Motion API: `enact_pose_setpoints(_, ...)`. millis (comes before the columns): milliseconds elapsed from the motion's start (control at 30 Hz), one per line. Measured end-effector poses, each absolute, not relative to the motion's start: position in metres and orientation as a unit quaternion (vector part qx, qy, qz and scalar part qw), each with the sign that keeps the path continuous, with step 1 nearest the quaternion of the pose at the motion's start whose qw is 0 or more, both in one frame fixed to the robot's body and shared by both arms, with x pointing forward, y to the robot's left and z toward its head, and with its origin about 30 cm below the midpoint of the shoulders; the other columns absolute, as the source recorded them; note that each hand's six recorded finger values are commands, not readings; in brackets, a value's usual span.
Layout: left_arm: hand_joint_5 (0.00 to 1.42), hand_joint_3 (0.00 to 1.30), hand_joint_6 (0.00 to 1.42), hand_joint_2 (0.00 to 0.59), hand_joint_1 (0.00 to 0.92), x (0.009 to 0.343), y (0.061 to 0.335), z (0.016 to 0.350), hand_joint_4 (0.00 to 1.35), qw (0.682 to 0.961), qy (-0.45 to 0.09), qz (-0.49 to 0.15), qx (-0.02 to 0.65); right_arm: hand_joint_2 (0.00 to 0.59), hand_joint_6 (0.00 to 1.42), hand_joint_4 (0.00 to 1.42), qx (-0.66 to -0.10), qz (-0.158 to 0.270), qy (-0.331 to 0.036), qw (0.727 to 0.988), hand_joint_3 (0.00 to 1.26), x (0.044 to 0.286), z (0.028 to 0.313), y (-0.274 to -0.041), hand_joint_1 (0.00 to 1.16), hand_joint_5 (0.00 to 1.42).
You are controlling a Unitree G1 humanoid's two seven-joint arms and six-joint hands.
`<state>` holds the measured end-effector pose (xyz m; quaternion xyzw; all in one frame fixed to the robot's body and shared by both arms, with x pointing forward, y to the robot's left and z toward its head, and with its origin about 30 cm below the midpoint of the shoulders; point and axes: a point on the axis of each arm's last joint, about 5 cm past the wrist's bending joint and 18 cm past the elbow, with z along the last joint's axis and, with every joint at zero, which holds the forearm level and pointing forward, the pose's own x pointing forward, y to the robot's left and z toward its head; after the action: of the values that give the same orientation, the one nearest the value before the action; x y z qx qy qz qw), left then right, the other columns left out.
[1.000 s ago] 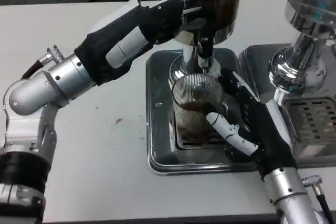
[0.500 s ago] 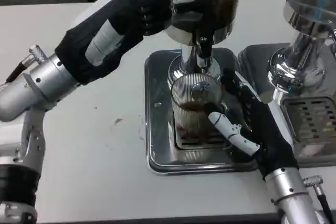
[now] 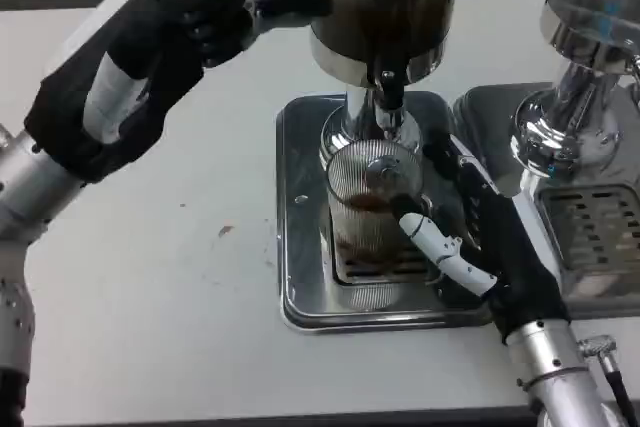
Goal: Grasp the cup under the faucet to collect the drink, then remove the cup.
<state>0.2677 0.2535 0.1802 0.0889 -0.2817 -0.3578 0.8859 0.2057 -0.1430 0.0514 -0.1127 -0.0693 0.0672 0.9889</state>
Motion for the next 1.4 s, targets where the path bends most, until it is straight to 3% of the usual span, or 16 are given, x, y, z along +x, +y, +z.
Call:
enact_pose_setpoints(333, 0.22, 0.16, 0.2, 0.062, 0.0, 0.242, 0.279, 0.137, 0.13, 0.929, -0.186, -0.304, 0.098, 0.2, 0.03, 0.04, -0.098, 0.081, -0.075, 0.989, 0.01, 0.205, 0.049, -0.146, 0.48, 0.0)
enact_pose_setpoints(533, 0.23, 0.18, 0.2, 0.063, 0.0, 0.233, 0.287, 0.125, 0.13, 0.943, -0.163, -0.274, 0.092, 0.195, 0.0, 0.0, -0.097, 0.099, -0.071, 0.988, 0.0, 0.203, 0.045, -0.148, 0.48, 0.0)
enact_pose_setpoints(900, 0.26, 0.22, 0.2, 0.07, 0.0, 0.229, 0.289, 0.114, 0.16, 0.951, -0.13, -0.267, 0.09, 0.186, 0.0, 0.0, -0.135, 0.13, -0.065, 0.98, 0.0, 0.202, 0.044, -0.152, 0.6, 0.0)
enact_pose_setpoints(1400, 0.27, 0.24, 0.2, 0.077, 0.0, 0.225, 0.291, 0.106, 0.18, 0.954, -0.113, -0.264, 0.086, 0.191, 0.0, 0.0, -0.176, 0.134, -0.061, 0.973, 0.0, 0.21, 0.05, -0.141, 0.62, 0.0)
